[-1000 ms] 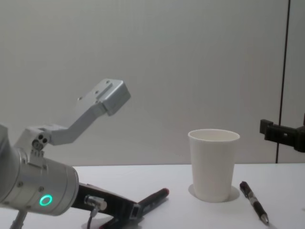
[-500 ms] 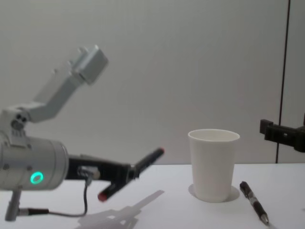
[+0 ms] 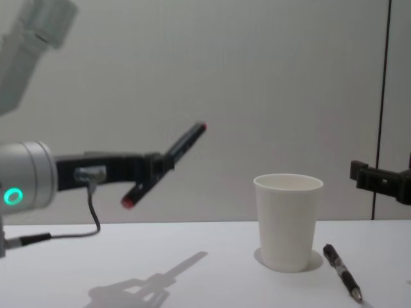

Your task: Place the pen into the pen holder.

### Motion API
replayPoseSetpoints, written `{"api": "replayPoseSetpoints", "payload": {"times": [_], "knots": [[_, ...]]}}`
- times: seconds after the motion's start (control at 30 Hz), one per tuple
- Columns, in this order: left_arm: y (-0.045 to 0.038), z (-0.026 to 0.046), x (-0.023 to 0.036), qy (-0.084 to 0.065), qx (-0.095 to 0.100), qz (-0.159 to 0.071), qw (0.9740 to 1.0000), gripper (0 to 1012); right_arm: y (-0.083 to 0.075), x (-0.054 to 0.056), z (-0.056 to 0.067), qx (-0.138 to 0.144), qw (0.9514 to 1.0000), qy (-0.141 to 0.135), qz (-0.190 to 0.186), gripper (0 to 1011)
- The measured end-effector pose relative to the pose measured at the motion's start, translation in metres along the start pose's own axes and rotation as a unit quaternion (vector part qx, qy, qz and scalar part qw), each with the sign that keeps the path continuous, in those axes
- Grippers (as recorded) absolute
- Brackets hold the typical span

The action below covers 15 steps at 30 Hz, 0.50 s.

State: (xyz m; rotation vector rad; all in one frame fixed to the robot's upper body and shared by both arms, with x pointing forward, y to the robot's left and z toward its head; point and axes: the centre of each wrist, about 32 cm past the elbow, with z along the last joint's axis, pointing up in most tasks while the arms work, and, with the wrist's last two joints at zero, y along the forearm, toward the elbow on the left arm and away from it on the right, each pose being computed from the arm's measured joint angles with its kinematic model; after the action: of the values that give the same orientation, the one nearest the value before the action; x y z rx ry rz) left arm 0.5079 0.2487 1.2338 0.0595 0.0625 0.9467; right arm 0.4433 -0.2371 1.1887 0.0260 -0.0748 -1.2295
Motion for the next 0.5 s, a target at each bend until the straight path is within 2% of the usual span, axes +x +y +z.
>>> {"api": "replayPoseSetpoints", "payload": {"times": [0.1, 0.3, 0.5], "knots": [[0.0037, 0.0008, 0.0027, 0.003, -0.019, -0.008, 0.9998, 177, 0.000, 0.000, 0.000, 0.000, 1.0000, 0.000, 0.000, 1002], [0.0107, 0.0021, 0.0078, 0.007, -0.054, -0.040, 0.9977, 177, 0.000, 0.000, 0.000, 0.000, 1.0000, 0.000, 0.000, 1002], [0.0131, 0.0028, 0.0098, 0.005, -0.069, -0.072, 0.9950, 177, 0.000, 0.000, 0.000, 0.000, 1.0000, 0.000, 0.000, 1001]]}}
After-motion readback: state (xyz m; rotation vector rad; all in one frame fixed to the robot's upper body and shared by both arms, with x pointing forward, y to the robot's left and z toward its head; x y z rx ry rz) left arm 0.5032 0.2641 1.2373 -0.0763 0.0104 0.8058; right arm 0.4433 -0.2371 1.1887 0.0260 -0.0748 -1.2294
